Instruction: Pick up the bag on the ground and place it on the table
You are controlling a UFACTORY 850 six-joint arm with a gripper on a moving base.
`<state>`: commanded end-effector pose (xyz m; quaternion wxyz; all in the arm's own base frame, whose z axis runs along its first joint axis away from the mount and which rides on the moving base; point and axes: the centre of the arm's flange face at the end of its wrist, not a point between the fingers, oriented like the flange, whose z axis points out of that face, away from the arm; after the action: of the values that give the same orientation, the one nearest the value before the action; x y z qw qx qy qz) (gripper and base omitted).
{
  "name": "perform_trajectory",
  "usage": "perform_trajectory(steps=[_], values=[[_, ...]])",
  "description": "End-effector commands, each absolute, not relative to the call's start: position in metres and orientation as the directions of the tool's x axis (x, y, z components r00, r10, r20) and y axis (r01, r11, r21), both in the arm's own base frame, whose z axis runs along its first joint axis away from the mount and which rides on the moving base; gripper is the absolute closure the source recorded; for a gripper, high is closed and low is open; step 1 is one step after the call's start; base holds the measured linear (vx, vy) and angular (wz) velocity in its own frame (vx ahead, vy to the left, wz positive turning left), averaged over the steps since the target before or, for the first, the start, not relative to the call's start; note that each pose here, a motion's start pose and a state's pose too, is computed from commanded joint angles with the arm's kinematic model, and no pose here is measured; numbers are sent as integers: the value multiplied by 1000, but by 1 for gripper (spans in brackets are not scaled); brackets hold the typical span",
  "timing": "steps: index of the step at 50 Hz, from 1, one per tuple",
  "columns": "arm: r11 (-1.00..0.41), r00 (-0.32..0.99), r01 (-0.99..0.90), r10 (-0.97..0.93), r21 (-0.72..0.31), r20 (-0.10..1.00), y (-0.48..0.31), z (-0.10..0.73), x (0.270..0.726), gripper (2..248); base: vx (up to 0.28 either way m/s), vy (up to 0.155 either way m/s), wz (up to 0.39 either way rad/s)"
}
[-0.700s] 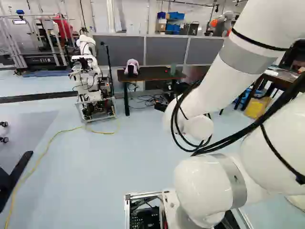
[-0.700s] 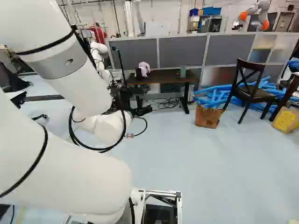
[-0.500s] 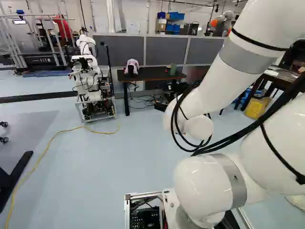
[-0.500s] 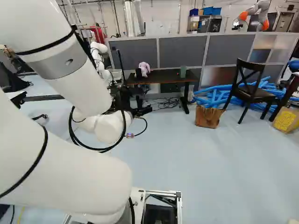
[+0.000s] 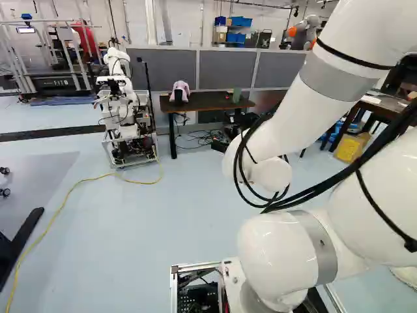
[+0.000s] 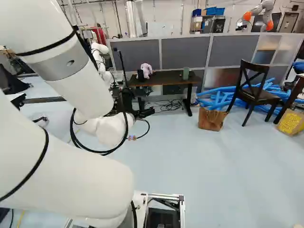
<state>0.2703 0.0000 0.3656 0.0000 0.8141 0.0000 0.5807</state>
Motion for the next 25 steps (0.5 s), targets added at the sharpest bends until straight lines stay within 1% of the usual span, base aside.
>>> perform_trajectory(steps=[7, 25], values=[[-1000, 326, 0, 0, 0, 946, 0, 366, 270, 3, 89, -6, 16], [-1000, 326, 0, 0, 0, 946, 0, 366, 270, 3, 101, -36, -1]])
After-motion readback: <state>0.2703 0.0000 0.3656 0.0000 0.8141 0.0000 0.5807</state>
